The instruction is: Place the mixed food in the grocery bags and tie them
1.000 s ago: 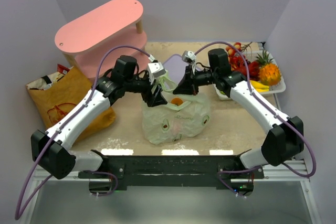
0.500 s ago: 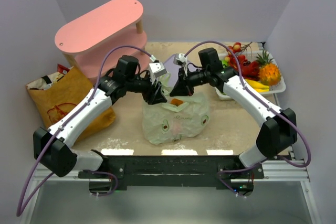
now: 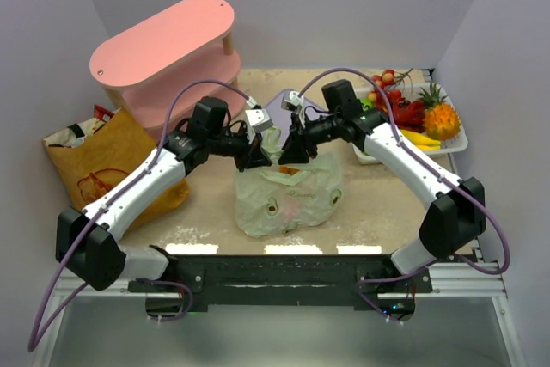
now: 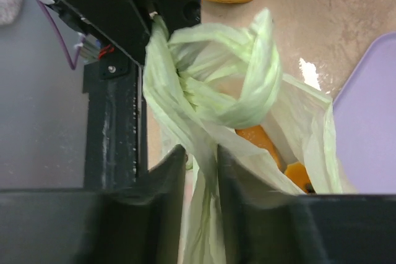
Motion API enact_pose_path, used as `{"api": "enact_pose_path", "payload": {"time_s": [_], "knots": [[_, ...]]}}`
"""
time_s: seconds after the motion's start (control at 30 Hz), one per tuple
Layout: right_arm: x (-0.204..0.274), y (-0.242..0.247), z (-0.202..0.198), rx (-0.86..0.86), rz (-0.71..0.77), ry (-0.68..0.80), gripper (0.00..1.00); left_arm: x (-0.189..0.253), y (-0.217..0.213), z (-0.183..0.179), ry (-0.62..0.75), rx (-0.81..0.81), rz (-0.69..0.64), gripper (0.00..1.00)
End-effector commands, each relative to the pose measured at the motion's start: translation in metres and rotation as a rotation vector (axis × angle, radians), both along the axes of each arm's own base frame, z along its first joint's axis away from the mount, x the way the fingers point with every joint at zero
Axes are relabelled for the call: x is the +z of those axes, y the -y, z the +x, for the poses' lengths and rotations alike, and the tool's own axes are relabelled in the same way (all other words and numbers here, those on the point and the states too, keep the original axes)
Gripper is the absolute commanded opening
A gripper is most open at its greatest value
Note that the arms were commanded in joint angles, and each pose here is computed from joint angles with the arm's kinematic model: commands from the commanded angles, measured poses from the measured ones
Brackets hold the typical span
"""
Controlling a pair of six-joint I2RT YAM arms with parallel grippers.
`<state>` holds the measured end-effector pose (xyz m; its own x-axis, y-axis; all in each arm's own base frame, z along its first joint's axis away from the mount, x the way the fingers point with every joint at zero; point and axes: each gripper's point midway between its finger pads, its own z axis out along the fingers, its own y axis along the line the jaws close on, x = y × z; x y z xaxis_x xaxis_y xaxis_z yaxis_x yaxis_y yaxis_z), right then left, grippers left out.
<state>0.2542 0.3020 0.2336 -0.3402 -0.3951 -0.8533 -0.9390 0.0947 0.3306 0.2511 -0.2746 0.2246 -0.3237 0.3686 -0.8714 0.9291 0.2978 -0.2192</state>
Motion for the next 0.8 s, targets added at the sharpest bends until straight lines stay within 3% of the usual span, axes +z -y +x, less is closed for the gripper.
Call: {"api": "enact_pose_path", "payload": {"time_s": [0.0, 0.1, 0.13, 0.17, 0.4, 0.63, 0.77], "knots": [[0.053, 0.005, -0.006, 0.008, 0.118, 0.107, 0.55, 0.009, 0.001, -0.007, 0.073, -0.038, -0.063, 0.00], [0.073, 0.018, -0.003, -0.027, 0.210, 0.078, 0.79, 0.013, 0.003, -0.011, 0.097, -0.058, -0.097, 0.00], [0.097, 0.019, 0.001, -0.022, 0.290, 0.161, 0.81, 0.012, 0.002, -0.012, 0.100, -0.060, -0.101, 0.00], [0.094, 0.024, 0.003, -0.075, 0.307, 0.065, 0.82, 0.014, 0.003, -0.014, 0.100, -0.070, -0.111, 0.00], [0.105, 0.013, 0.026, -0.173, 0.354, 0.069, 0.80, 0.016, 0.005, -0.020, 0.104, -0.094, -0.142, 0.00], [0.097, -0.009, 0.021, -0.161, 0.351, 0.040, 0.79, 0.016, 0.006, -0.022, 0.099, -0.106, -0.150, 0.00], [0.091, -0.014, 0.020, -0.147, 0.355, 0.008, 0.69, 0.016, 0.007, -0.023, 0.097, -0.112, -0.156, 0.00]]}}
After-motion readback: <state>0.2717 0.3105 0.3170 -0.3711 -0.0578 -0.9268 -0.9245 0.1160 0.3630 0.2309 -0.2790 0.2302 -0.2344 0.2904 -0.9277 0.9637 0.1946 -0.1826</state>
